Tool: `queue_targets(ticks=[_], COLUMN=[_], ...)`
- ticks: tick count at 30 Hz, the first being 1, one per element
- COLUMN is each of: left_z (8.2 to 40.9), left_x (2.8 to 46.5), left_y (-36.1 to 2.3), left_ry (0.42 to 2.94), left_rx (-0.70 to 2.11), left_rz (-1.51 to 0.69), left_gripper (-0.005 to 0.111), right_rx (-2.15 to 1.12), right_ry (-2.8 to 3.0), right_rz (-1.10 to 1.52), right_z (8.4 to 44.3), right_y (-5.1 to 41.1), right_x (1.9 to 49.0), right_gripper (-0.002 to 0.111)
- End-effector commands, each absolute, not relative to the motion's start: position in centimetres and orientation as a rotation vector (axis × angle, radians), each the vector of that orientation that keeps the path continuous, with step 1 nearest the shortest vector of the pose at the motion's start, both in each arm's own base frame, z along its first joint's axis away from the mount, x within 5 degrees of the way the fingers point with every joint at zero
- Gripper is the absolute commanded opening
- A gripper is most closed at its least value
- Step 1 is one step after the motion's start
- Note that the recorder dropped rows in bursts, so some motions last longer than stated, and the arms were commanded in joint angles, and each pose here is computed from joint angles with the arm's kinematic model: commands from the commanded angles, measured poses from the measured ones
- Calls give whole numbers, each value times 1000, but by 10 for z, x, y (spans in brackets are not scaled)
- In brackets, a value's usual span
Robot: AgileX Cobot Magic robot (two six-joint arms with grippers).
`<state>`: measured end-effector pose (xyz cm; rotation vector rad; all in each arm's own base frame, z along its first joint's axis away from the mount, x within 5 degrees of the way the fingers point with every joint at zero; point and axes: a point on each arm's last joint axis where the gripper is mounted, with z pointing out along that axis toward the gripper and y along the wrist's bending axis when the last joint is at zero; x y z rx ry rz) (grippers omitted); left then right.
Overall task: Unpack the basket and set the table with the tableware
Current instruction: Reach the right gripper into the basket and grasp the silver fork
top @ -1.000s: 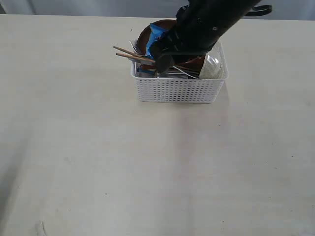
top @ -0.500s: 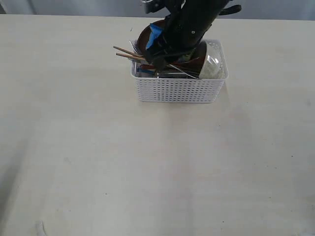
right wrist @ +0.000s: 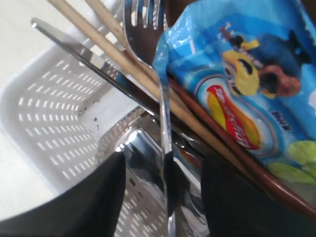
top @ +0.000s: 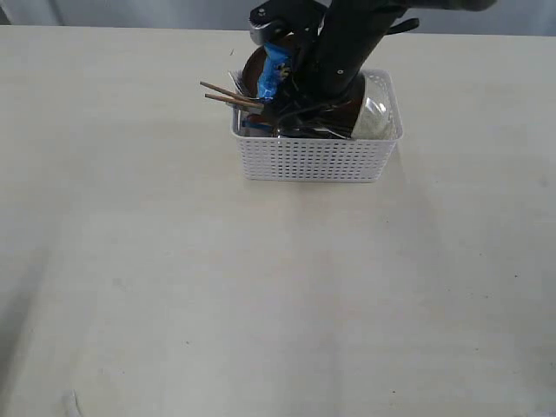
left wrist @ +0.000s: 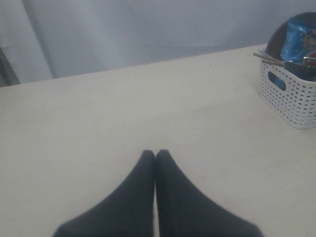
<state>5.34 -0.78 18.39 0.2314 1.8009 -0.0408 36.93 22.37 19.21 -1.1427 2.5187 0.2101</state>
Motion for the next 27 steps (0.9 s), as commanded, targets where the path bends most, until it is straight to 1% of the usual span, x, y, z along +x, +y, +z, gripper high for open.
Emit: queue_targets(ticks=[1, 3, 4, 8, 17, 27], left_z=[184, 184, 184, 184, 184, 184], left_x=[53, 53, 53, 53, 53, 53], left_y=[-8, -8, -8, -8, -8, -8], left_ry=[1791, 1791, 1791, 1791, 1791, 1791], left_rx=[227, 227, 227, 227, 227, 227], left_rz=[-42, -42, -42, -42, -42, -42], left_gripper=[0, 0, 0, 0, 0, 0], right_rx=[-1163, -1163, -1163, -1174, -1162, -1158], right_ry=[2518, 2519, 2519, 2509, 2477, 2448], right_rz=[191, 191, 191, 189, 192, 210], right_z=[186, 185, 185, 187, 202, 242], right_y=[226, 226, 226, 225, 225, 219], right_x=[371, 371, 371, 371, 370, 357], right_gripper=[43, 33, 25, 0, 0, 0])
